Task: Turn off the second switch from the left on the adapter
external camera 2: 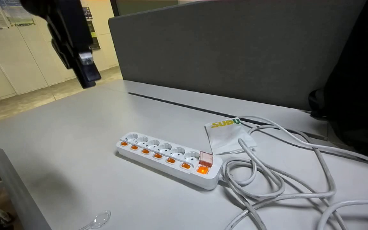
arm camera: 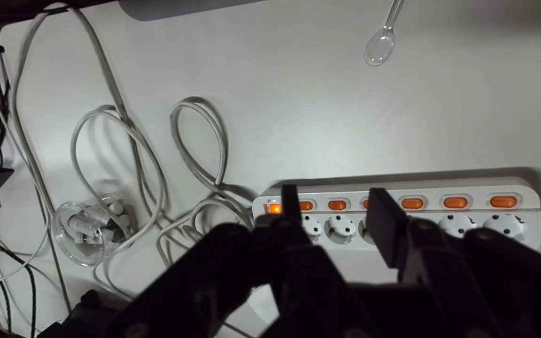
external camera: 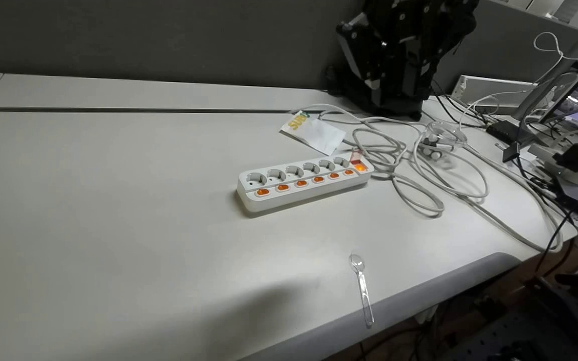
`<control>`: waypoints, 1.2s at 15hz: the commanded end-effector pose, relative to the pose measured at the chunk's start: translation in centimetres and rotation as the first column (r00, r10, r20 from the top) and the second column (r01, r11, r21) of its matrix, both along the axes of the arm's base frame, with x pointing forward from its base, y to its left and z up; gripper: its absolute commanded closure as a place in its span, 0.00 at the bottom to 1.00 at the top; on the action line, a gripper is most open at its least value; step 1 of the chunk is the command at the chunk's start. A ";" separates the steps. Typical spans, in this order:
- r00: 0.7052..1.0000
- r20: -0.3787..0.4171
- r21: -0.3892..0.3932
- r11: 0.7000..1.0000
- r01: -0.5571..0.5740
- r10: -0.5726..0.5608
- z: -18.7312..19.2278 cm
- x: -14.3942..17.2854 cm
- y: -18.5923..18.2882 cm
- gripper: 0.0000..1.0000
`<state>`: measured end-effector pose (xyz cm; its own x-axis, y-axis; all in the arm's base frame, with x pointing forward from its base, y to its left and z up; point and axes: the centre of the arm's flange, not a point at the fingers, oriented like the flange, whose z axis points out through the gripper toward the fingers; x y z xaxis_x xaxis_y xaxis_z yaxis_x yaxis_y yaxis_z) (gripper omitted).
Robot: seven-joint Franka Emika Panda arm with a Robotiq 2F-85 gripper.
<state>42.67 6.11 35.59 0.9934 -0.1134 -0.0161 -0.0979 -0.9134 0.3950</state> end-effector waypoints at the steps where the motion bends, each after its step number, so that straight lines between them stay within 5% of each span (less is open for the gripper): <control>1: 0.999 -0.018 -0.020 0.999 0.026 -0.027 -3.1 3.0 -0.3 0.88; 4: 0.997 -0.066 0.006 1.000 0.027 -0.026 -4.5 3.9 -0.9 1.00; 11: 0.997 -0.077 0.021 0.999 0.029 -0.027 -4.9 3.2 -1.2 0.99; 18: 0.997 0.072 0.287 0.956 -0.059 0.040 -10.0 7.0 -0.5 1.00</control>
<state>48.23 5.36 28.12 0.9967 -0.0803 0.0122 -0.0810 -0.9714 0.2232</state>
